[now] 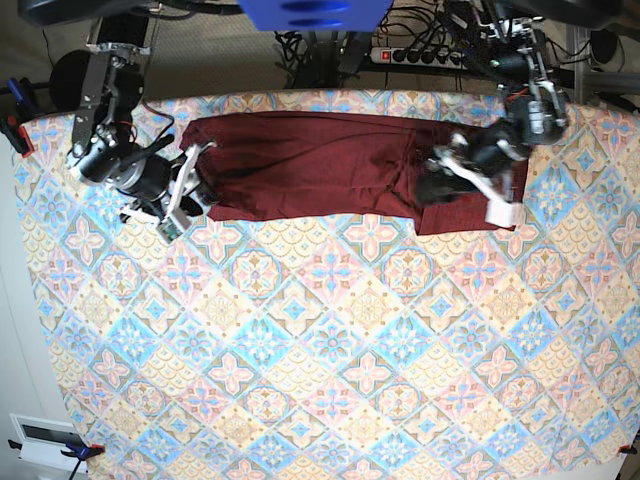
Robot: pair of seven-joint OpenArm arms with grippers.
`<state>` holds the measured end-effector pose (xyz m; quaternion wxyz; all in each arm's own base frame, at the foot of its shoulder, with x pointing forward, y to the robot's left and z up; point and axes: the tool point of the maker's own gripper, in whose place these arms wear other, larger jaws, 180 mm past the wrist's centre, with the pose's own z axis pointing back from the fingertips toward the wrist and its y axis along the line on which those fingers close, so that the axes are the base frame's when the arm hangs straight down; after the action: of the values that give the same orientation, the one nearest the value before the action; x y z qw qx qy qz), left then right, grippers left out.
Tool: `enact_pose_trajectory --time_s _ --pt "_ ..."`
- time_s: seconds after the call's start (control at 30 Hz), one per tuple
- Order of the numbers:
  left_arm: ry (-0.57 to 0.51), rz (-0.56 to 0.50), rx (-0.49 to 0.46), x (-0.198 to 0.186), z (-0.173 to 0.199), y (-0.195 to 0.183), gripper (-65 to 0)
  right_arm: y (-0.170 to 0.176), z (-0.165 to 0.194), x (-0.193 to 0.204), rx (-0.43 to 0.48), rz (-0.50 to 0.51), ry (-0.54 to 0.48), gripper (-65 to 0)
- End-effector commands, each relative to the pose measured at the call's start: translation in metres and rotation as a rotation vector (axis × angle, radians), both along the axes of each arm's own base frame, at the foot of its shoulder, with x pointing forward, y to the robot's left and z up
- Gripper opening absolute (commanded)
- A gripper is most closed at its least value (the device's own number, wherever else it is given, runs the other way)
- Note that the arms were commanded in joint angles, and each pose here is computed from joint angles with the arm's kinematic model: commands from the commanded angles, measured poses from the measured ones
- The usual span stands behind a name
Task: Layout the t-shirt on the table in an organized manner, then fold the t-shirt properly
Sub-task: 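Fold the strip end with the left gripper toward the right gripper, then lift the strip end with the right gripper toward the left gripper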
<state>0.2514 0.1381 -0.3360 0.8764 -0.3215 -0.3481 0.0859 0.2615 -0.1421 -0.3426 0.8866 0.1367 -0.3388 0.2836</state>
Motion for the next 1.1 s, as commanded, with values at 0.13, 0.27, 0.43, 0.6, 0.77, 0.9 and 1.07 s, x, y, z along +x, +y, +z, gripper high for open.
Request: enact_pose_trajectory --time_s 0.13,0.27,0.43,0.6,0.77,0.9,1.07 --pt "-0.104 0.205 -0.003 0.005 0.031 0.07 -44.0 -0.022 -0.029 -0.002 0.05 -0.086 0.097 -46.8" --pt "-0.112 0.262 0.02 0.002 0.035 0.091 -44.0 -0.026 -0.059 -0.014 0.095 -0.119 0.203 -37.7" --pt "-0.11 0.262 0.021 0.001 0.034 0.091 -44.0 -0.008 -0.069 -0.02 0.308 -0.15 0.269 -30.4" --pt "-0.109 0.26 0.021 0.001 0.034 0.091 -44.0 -0.005 -0.08 -0.026 0.371 -0.177 0.319 -30.3" --pt "-0.109 0.26 0.021 0.001 0.034 0.091 -44.0 -0.004 -0.081 -0.029 0.369 -0.172 0.327 -30.3" --pt "-0.109 0.26 0.021 0.001 0.034 0.091 -44.1 -0.001 -0.084 -0.032 0.374 -0.17 0.339 -30.3" --pt "-0.109 0.26 0.021 0.001 0.034 0.091 -44.1 0.016 -0.083 -0.034 0.398 -0.134 0.35 -30.3"
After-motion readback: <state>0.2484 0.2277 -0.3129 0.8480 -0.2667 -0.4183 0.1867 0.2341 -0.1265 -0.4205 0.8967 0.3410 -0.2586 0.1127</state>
